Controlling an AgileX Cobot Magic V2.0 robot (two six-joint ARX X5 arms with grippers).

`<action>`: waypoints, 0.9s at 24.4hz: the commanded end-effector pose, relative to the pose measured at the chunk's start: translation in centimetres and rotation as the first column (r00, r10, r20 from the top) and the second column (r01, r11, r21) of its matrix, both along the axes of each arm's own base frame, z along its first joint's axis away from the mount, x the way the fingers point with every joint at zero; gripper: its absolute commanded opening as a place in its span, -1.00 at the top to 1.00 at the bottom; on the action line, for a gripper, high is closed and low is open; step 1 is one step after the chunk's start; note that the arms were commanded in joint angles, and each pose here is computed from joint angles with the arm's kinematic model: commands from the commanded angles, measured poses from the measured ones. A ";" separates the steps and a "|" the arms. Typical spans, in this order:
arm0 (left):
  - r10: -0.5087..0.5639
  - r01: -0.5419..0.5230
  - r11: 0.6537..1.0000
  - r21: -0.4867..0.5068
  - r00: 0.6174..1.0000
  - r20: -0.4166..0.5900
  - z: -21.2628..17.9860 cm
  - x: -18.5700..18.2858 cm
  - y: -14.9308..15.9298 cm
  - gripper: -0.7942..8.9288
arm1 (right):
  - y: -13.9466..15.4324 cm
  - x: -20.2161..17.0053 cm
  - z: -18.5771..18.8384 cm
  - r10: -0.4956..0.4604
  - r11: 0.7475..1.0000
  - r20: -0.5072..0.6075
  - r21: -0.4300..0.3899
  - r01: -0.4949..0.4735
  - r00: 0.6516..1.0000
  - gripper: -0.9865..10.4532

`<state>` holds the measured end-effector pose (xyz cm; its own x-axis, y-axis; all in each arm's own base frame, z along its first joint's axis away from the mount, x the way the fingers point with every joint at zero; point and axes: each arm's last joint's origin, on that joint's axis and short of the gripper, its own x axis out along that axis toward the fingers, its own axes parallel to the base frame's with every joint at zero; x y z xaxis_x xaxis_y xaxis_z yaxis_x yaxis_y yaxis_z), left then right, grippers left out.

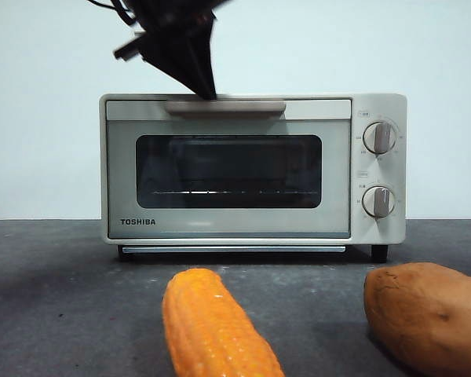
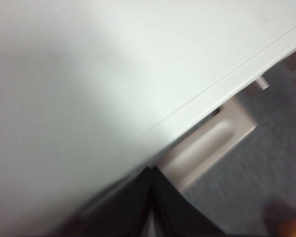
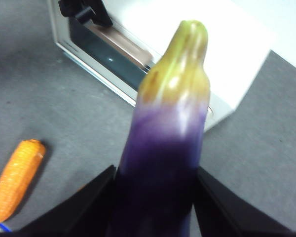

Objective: Take the eggplant from the table,put the eggplant in the oven

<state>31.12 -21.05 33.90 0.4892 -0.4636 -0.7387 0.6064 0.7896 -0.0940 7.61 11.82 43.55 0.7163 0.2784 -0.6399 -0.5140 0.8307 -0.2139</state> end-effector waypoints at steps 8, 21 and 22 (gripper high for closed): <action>-0.079 0.110 0.978 0.178 0.982 -0.172 -2.4 -1.9 -2.0 0.82 | -1.6 -0.9 -1.1 -0.048 0.998 -0.021 -0.034 0.047 0.999 0.55; -0.208 0.318 0.899 0.302 0.915 -0.345 -1.1 -7.0 -3.4 0.82 | -1.3 -0.7 -1.2 -0.061 0.997 -0.008 -0.052 0.061 0.998 0.55; -0.212 0.314 0.903 0.294 0.920 -0.331 -0.8 -7.1 -3.4 0.82 | -1.1 -0.6 -1.2 -0.058 0.997 -0.011 -0.059 0.057 0.998 0.55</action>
<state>24.06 -24.24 32.38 0.1110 -0.2250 -0.9680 0.7738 0.6308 -0.0579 7.21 10.75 42.57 0.7443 0.2332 -0.6258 -0.4563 0.8618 -0.2215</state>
